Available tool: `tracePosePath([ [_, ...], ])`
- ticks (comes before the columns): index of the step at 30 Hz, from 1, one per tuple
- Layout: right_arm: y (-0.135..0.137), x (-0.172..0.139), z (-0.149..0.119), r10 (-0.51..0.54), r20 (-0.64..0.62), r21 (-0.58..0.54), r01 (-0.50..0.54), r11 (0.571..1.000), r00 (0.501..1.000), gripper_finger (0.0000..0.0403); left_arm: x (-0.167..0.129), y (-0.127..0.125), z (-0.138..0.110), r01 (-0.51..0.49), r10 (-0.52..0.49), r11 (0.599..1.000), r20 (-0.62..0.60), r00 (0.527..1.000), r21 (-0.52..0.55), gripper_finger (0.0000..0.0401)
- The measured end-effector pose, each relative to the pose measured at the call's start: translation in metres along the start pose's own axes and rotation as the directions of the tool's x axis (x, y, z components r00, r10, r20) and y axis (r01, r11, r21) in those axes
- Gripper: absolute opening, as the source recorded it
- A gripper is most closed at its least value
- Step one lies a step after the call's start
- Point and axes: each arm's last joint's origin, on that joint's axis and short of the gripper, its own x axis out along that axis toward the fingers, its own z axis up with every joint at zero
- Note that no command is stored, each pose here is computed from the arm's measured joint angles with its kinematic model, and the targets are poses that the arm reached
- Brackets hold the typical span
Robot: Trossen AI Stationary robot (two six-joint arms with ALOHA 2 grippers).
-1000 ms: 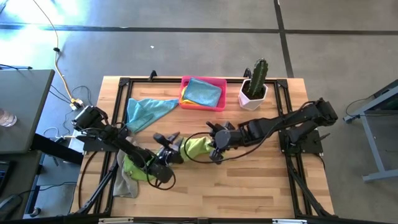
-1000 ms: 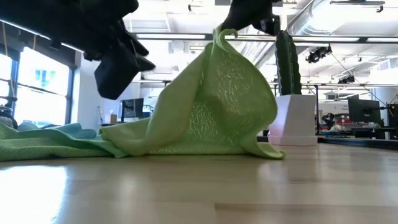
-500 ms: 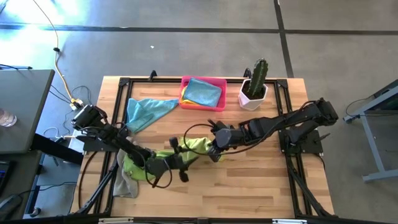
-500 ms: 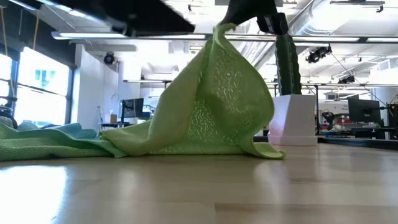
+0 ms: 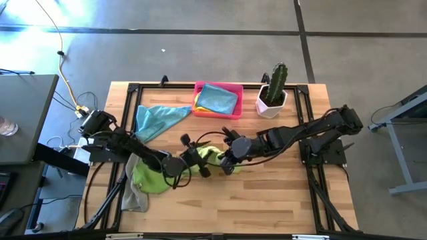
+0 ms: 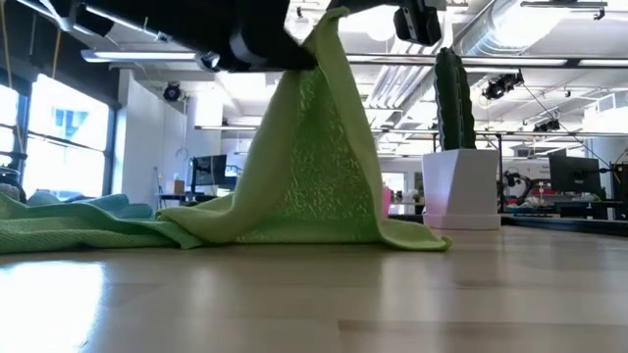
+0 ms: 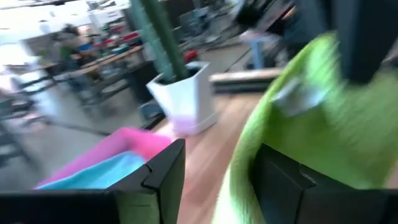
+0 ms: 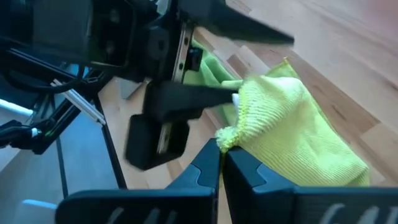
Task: Fold microfiber towels
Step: Fold the light green microfiber cloth on the table
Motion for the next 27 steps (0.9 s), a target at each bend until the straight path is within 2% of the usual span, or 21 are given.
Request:
tracePosePath([
  [5,0.004,-0.001,-0.006,0.008,-0.015,-0.024,-0.008,1.000,1.000,0.0000,-0.011,-0.001,-0.013,-0.185,0.196,0.973,-0.073,0.978,0.138,0.0158],
  [8,0.004,-0.002,-0.012,-0.008,-0.045,-0.054,0.006,0.999,0.999,0.0000,-0.019,-0.003,-0.022,-0.215,0.235,0.959,-0.093,0.968,0.183,0.0158],
  [13,0.004,-0.004,-0.020,-0.043,-0.094,-0.095,0.034,0.995,0.995,0.0000,-0.030,-0.004,-0.037,-0.196,0.225,0.960,-0.131,0.966,0.202,0.0158],
  [19,0.011,-0.009,-0.028,0.019,-0.156,-0.094,-0.034,0.995,0.988,0.0000,-0.037,0.003,-0.057,-0.126,0.156,0.984,-0.258,0.954,0.128,0.0158],
  [27,0.015,-0.043,-0.021,0.091,-0.110,-0.065,-0.099,0.993,0.990,0.0000,-0.044,0.007,-0.073,0.017,0.017,0.998,-0.471,0.882,0.068,0.0158],
])
